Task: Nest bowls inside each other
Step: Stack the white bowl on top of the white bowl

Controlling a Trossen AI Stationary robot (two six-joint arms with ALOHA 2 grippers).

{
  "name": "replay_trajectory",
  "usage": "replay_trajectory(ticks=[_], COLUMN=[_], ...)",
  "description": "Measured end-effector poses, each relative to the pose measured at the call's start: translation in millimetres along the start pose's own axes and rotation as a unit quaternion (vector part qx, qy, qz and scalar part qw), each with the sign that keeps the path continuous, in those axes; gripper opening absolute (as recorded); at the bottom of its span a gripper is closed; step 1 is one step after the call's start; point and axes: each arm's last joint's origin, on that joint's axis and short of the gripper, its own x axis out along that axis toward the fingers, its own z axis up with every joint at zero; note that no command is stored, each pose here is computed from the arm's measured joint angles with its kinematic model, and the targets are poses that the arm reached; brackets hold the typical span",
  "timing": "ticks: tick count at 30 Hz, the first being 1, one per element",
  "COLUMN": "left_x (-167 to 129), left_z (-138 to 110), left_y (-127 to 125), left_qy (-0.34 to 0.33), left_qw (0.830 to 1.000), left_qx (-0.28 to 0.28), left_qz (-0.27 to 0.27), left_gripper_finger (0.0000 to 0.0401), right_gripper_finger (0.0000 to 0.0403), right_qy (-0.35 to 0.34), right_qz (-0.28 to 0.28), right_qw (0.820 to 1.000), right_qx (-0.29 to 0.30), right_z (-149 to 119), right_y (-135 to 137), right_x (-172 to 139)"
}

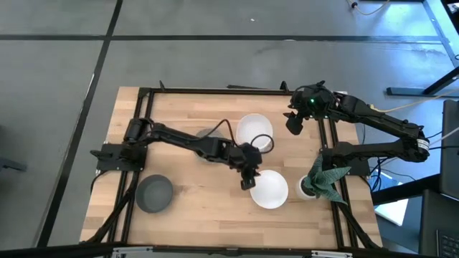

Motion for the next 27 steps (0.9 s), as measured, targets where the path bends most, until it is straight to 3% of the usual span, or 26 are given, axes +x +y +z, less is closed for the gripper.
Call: replay_trajectory(ticks=[4,11,19,27], left_x=[7,22,47,49], left_z=[-4,-18,-37,-37], left_y=[-6,-12,-7,-4], left_qy=[-0.003,0.006,0.036,0.031], left_qw=[1.0,0.999,0.997,0.996], left_qx=[-0.008,-0.01,-0.032,-0.032], left_qz=[-0.005,0.044,0.066,0.079], left_gripper_finger=[0.0128,0.0128,0.0128,0.0128], right_gripper_finger=[0.0193,0.0193,0.0193,0.0193], right_qy=[0.0,0.0,0.001,0.003], right_qz=[0.001,0.005,0.007,0.012], right_qw=[1.0,1.0,1.0,1.0], right_qx=[0.0,0.0,-0.001,-0.001], right_z=[0,0,0,-1], right_y=[0,0,0,1], right_x=[0,0,0,0])
